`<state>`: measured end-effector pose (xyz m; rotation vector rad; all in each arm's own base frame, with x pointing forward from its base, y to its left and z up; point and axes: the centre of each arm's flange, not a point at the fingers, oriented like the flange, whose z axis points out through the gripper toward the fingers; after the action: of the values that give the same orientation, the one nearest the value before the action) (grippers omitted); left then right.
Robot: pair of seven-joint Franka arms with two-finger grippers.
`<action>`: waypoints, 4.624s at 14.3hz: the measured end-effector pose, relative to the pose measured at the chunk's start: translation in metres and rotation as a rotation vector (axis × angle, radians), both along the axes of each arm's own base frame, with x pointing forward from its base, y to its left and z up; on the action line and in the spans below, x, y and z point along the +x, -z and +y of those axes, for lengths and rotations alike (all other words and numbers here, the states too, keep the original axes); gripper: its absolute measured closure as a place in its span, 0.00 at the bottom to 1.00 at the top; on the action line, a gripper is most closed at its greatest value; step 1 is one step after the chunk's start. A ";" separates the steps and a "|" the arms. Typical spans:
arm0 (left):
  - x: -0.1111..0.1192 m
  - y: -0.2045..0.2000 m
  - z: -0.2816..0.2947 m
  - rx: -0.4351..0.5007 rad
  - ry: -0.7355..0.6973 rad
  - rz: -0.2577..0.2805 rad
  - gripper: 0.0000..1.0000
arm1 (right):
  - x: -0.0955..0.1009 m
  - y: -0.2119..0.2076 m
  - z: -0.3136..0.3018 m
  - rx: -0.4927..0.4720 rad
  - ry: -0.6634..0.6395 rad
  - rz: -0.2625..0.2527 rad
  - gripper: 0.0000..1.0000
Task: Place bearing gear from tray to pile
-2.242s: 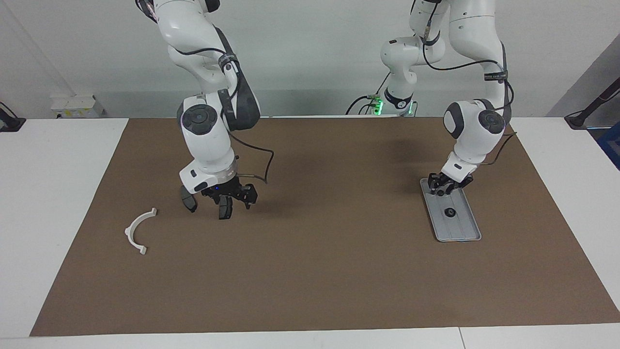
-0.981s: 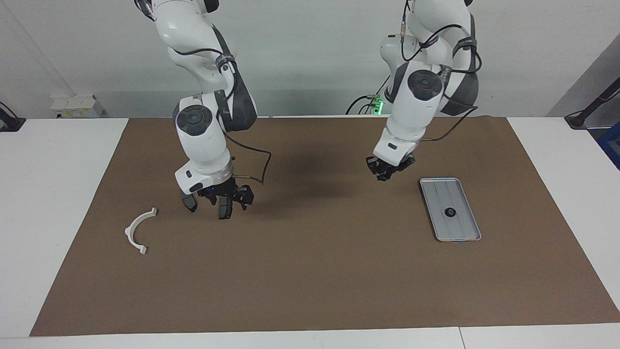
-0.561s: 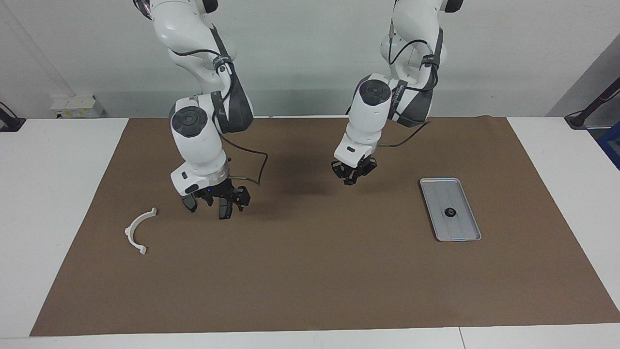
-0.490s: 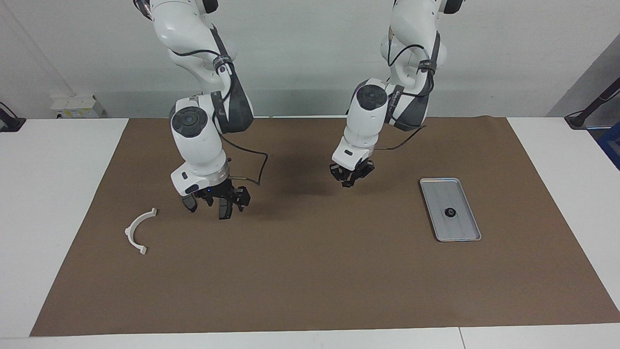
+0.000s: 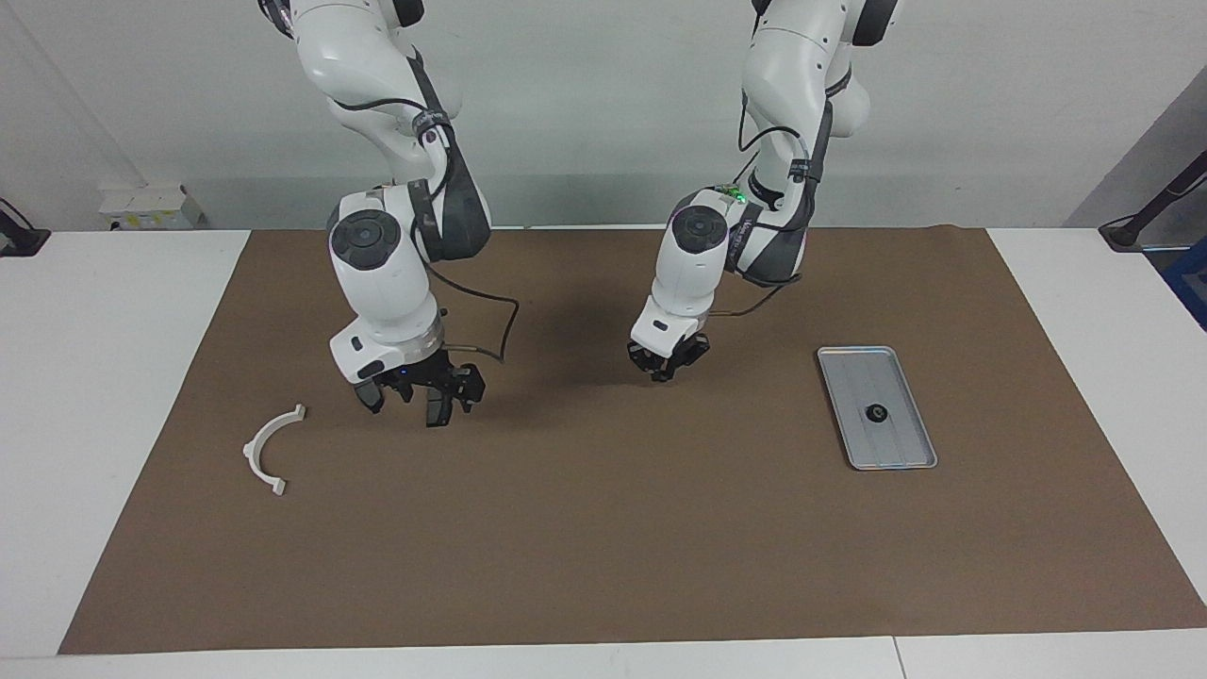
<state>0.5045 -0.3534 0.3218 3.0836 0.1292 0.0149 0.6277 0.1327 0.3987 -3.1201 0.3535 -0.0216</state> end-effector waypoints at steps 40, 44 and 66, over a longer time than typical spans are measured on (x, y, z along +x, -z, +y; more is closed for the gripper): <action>0.097 -0.003 0.371 0.040 0.105 -0.057 0.00 | -0.089 0.081 0.328 -0.009 0.354 -0.002 0.00; 0.090 0.010 0.365 0.038 0.116 -0.064 0.00 | -0.088 0.099 0.339 -0.025 0.345 -0.004 0.00; 0.083 0.022 0.360 0.040 0.124 -0.094 0.65 | -0.090 0.109 0.354 -0.015 0.318 -0.027 0.76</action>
<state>0.5873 0.0068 0.2994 3.1169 -0.0666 0.1585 0.5377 0.4864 0.2894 -3.0380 0.8464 -0.0669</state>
